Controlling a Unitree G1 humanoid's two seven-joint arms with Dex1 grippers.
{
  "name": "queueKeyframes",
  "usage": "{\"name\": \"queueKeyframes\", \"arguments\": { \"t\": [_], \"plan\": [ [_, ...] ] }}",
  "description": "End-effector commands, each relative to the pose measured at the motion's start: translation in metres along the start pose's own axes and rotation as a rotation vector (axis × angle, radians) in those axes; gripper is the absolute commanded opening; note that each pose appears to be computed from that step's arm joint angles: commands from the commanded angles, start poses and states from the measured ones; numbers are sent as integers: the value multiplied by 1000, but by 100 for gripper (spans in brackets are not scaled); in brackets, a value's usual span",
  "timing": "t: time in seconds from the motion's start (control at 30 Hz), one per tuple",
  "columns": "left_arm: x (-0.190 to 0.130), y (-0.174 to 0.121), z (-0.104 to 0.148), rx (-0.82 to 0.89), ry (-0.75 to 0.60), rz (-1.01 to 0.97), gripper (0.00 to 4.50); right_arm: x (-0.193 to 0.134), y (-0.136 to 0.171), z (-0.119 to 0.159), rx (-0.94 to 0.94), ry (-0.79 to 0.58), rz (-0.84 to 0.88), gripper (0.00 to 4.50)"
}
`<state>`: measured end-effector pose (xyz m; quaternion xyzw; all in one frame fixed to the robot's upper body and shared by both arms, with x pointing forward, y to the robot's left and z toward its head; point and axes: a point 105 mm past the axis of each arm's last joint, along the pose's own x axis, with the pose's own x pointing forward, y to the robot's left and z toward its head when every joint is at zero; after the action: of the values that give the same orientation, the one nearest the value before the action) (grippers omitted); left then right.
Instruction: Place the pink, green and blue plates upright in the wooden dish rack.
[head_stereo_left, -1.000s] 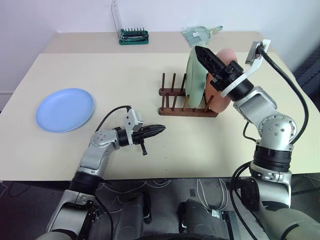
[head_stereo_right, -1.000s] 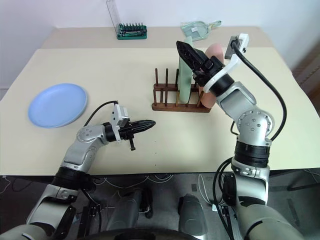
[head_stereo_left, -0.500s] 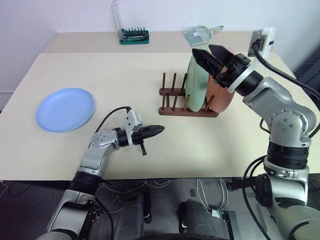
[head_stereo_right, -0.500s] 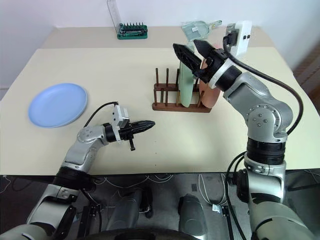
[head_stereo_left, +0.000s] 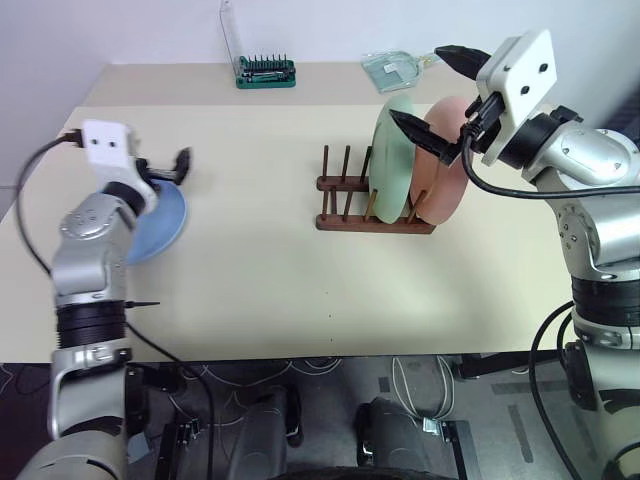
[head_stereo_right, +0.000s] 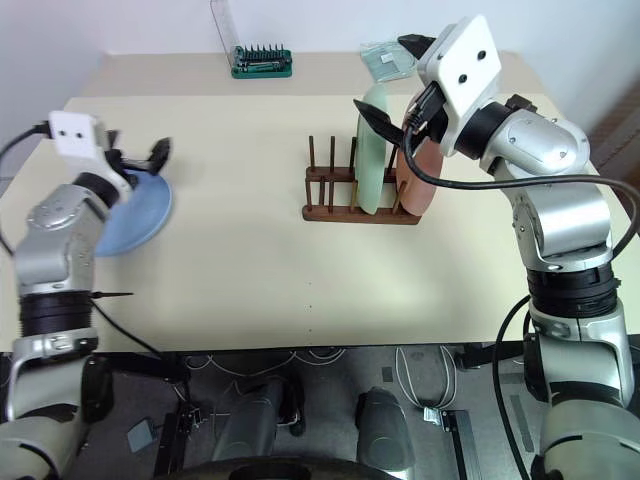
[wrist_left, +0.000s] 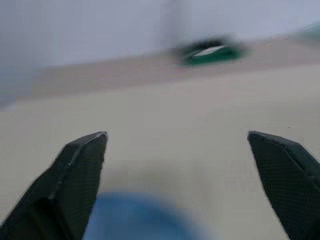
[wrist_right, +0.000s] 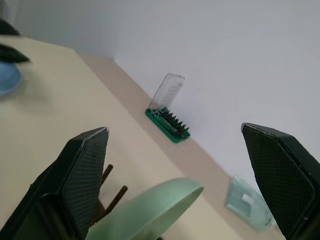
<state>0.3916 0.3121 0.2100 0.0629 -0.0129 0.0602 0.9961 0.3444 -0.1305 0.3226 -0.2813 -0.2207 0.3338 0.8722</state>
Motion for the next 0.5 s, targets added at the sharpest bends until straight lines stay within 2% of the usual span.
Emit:
{"name": "queueKeyframes", "arguments": {
  "t": [0.03,0.13,0.3,0.5],
  "plan": [
    [-6,52,8,-37,73,214,448,6,5,22,-51,-90,41,438],
    [-14,74,-12,-149,224,265,448,10,23,30,-39,-131,123,438],
    [-27,87,-47,-118,418,316,448,13,39,34,-13,-157,190,438],
    [-36,92,-69,-185,517,353,448,13,44,33,-6,-154,205,438]
  ]
}}
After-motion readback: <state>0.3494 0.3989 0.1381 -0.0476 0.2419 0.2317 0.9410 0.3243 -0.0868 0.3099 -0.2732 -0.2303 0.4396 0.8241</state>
